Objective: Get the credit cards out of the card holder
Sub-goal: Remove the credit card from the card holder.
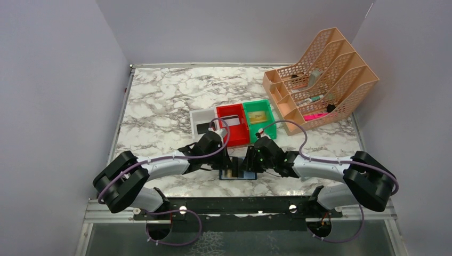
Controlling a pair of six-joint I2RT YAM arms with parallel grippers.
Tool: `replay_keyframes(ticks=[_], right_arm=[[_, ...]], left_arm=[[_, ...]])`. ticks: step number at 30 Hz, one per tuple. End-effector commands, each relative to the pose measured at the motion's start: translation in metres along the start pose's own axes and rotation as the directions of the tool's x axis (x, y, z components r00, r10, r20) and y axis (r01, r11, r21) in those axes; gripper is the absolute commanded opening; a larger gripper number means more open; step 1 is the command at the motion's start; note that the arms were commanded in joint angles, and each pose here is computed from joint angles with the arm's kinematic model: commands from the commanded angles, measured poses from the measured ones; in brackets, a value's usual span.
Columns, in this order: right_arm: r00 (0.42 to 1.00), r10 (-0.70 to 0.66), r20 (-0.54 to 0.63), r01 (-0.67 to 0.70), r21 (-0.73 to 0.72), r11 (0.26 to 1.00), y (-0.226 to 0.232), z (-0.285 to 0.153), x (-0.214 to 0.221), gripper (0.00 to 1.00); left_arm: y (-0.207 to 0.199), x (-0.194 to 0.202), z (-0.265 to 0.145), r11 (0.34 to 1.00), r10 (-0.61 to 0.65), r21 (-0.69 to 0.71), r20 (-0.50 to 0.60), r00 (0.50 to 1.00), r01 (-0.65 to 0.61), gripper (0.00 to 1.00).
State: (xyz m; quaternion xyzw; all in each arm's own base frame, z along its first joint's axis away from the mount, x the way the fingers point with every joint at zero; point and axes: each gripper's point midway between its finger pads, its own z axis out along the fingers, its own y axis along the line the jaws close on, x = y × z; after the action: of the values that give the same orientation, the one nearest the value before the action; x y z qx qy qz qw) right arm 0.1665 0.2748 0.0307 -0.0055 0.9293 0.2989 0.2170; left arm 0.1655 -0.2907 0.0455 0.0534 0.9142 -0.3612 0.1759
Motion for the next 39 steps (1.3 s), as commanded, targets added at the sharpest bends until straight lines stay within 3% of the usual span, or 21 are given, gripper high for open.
replay_keyframes(ticks=[1,7,13,15,18,23,30,39], right_arm=[[0.999,0.019,-0.033,-0.018,0.041,0.999,-0.011,0.01,0.009,0.41],[0.997,0.067,-0.048,-0.065,0.036,0.997,-0.02,0.012,0.021,0.36],[0.996,0.077,-0.039,-0.075,0.046,0.996,-0.024,0.011,0.022,0.34],[0.996,0.079,-0.037,-0.077,0.051,0.996,-0.025,0.011,0.022,0.34],[0.996,0.079,-0.03,-0.077,0.062,0.995,-0.027,0.01,0.021,0.34],[0.998,0.069,-0.01,-0.067,0.106,0.992,-0.033,0.007,0.016,0.34],[0.998,0.022,0.057,-0.031,0.161,0.986,-0.034,-0.008,-0.004,0.35],[0.992,-0.088,0.089,0.091,-0.038,0.995,0.024,-0.026,-0.03,0.4]], left_arm=[[-0.015,-0.007,0.003,0.998,-0.011,0.066,0.016,1.0,0.01,0.09],[-0.025,-0.002,0.005,0.988,-0.055,0.145,0.004,0.998,0.054,0.22],[-0.025,0.004,0.009,0.985,-0.068,0.157,-0.029,0.997,0.071,0.26],[-0.024,0.004,0.009,0.986,-0.067,0.154,-0.03,0.997,0.07,0.23],[-0.021,0.001,0.007,0.99,-0.06,0.129,-0.011,0.998,0.061,0.12],[-0.002,-0.011,-0.003,1.0,-0.016,-0.017,0.048,0.999,0.017,0.0],[0.002,-0.033,-0.032,0.994,0.038,-0.11,0.154,0.987,-0.021,0.0],[0.005,-0.052,-0.06,0.985,0.067,-0.172,0.257,0.964,-0.023,0.0]])
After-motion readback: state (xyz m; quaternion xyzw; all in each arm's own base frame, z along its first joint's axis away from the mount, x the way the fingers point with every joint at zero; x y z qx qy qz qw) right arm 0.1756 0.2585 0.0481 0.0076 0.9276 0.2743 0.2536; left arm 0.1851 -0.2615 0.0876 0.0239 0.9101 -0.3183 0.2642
